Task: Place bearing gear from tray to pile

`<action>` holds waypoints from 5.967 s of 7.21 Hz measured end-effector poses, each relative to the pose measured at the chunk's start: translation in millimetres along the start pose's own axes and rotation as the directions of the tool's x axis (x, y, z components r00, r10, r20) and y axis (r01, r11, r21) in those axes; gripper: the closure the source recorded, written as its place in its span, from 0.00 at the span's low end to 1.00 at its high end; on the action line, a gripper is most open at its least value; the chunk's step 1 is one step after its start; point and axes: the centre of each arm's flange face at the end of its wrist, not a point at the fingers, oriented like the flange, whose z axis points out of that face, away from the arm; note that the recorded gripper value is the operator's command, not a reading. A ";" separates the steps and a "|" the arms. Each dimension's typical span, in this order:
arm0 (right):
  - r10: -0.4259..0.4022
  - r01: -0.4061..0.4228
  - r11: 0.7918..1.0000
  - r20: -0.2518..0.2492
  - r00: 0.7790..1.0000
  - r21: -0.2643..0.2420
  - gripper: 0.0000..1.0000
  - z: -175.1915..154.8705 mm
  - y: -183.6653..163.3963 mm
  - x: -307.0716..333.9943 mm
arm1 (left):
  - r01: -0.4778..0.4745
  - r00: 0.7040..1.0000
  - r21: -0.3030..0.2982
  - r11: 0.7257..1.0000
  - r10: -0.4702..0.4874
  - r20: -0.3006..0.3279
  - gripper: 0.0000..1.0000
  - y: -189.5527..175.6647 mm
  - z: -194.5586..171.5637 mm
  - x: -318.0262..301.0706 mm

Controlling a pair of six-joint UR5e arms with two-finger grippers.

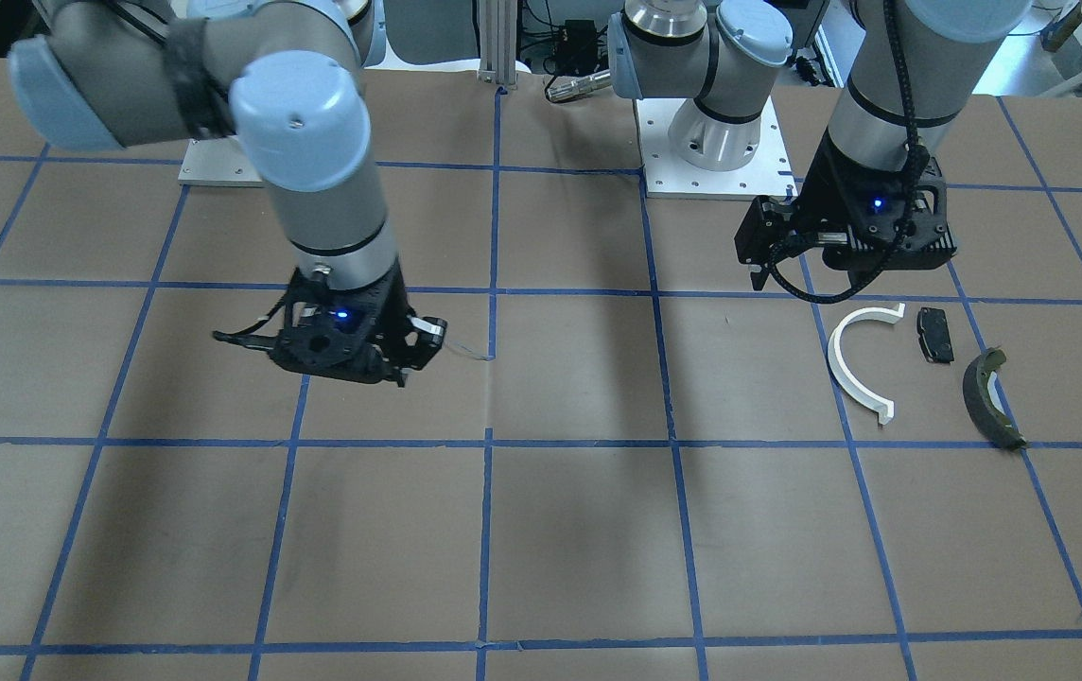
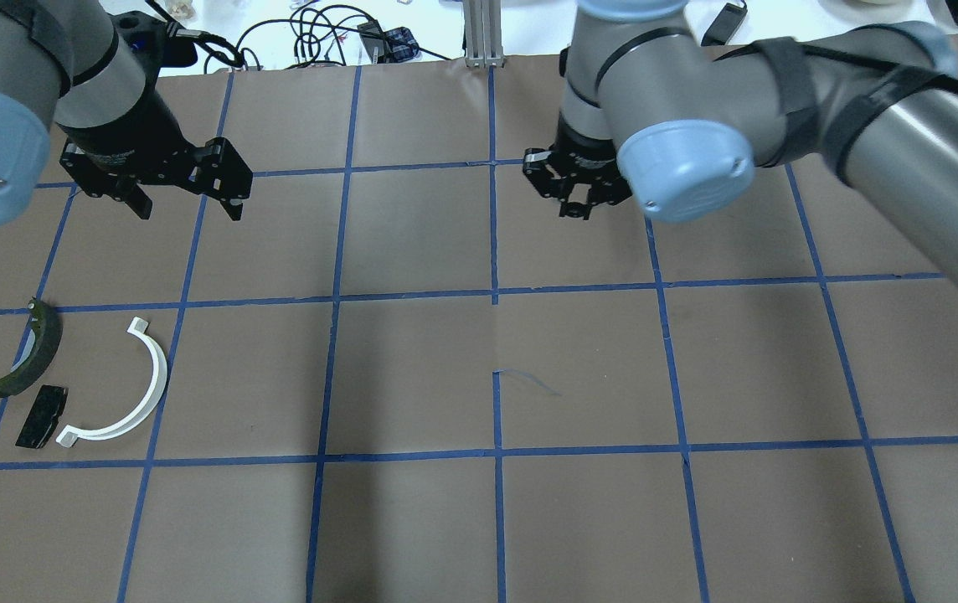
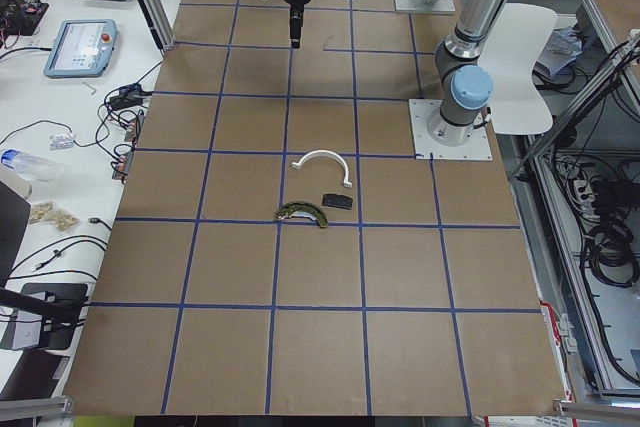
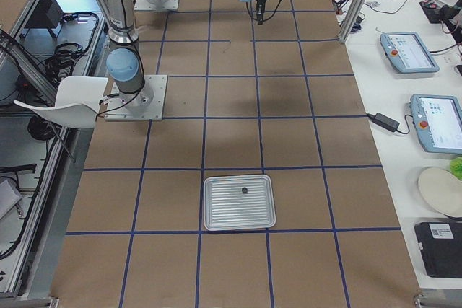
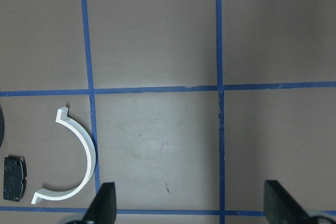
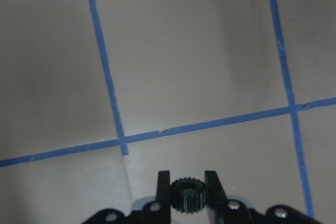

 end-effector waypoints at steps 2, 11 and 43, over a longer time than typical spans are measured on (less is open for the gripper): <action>0.113 -0.110 0.993 0.077 0.991 -0.035 0.62 55.6 25.5 -61.9 | 0.007 1.000 -0.008 1.000 -0.007 0.014 0.00 -1.1 2.3 -5.2; 0.098 -0.097 0.995 0.113 0.989 -0.014 0.00 59.9 15.0 -29.6 | 0.020 1.000 0.009 1.000 -0.020 0.004 0.00 -33.6 35.5 1.5; -0.398 0.388 0.915 -0.092 0.913 -0.111 0.85 147.9 -72.5 742.7 | -0.001 1.000 -0.231 0.973 0.000 -0.002 1.00 -125.6 151.3 34.5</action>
